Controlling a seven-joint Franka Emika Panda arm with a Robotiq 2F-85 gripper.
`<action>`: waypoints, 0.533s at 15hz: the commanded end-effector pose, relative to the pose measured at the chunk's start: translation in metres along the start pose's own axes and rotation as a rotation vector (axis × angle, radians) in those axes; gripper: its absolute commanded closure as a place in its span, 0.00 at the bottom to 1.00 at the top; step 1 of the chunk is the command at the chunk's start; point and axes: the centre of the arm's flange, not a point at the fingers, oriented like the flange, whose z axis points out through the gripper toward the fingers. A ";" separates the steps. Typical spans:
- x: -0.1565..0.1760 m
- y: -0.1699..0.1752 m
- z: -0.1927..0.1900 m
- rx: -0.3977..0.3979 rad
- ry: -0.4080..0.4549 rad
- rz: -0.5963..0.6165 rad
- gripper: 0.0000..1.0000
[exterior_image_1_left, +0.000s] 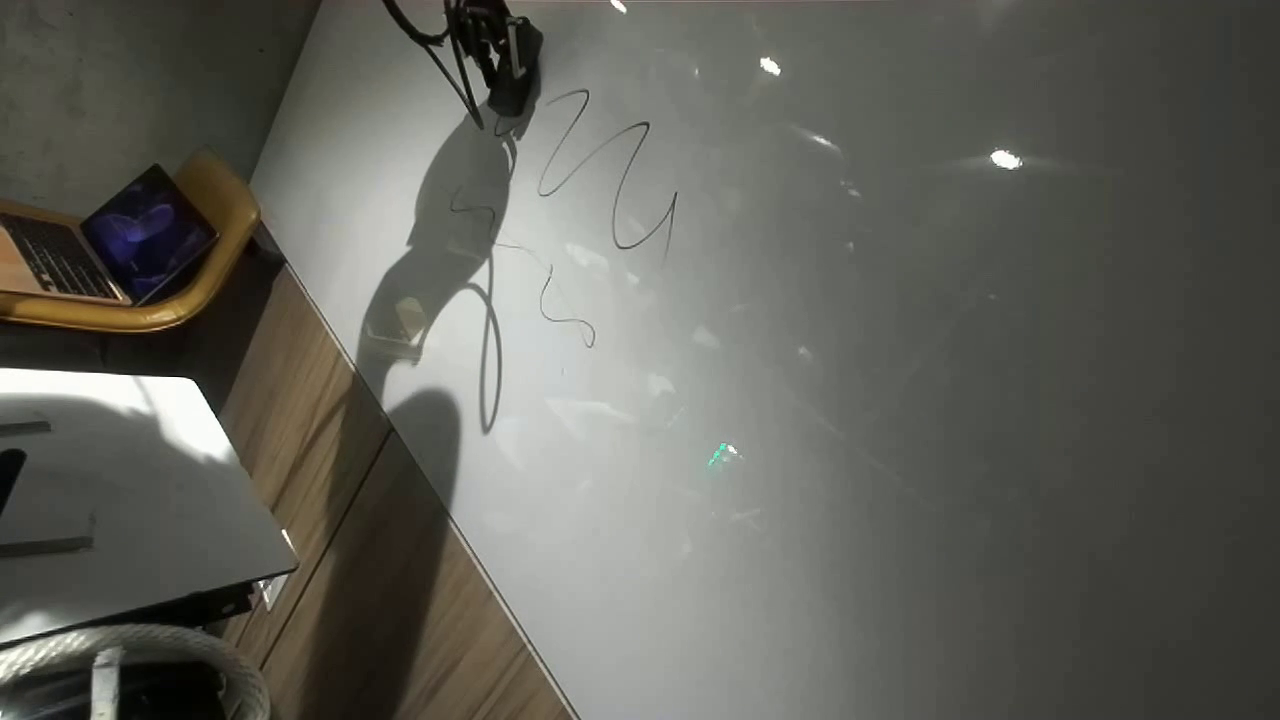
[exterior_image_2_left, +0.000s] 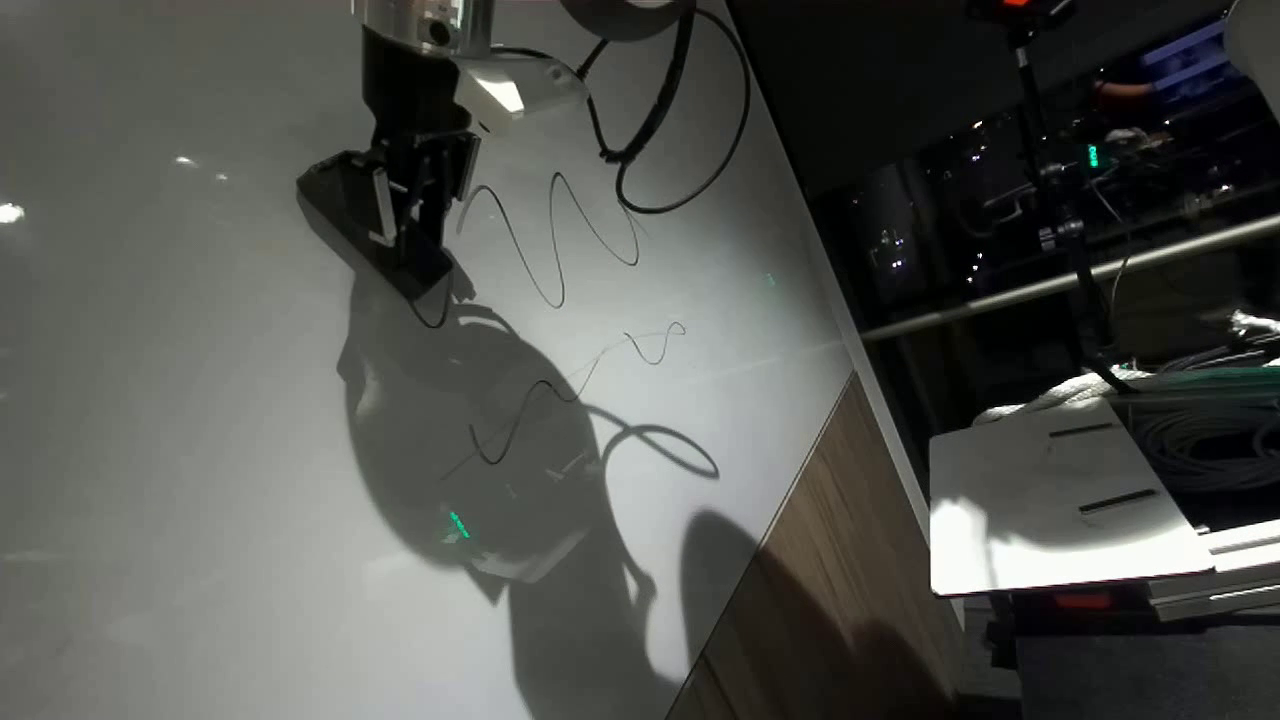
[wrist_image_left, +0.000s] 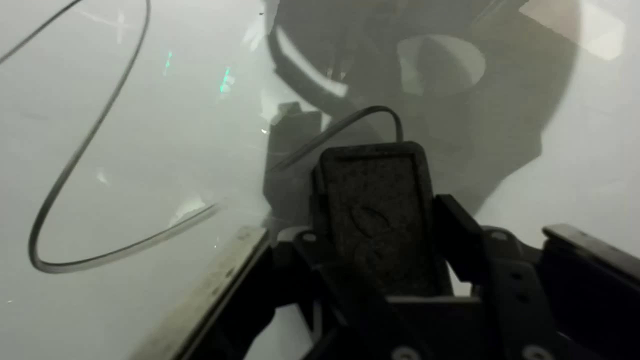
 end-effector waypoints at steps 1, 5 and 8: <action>0.023 -0.017 0.021 0.026 0.006 -0.010 0.70; 0.010 -0.020 0.033 0.016 -0.020 -0.028 0.70; -0.007 0.000 0.044 -0.010 -0.048 -0.037 0.70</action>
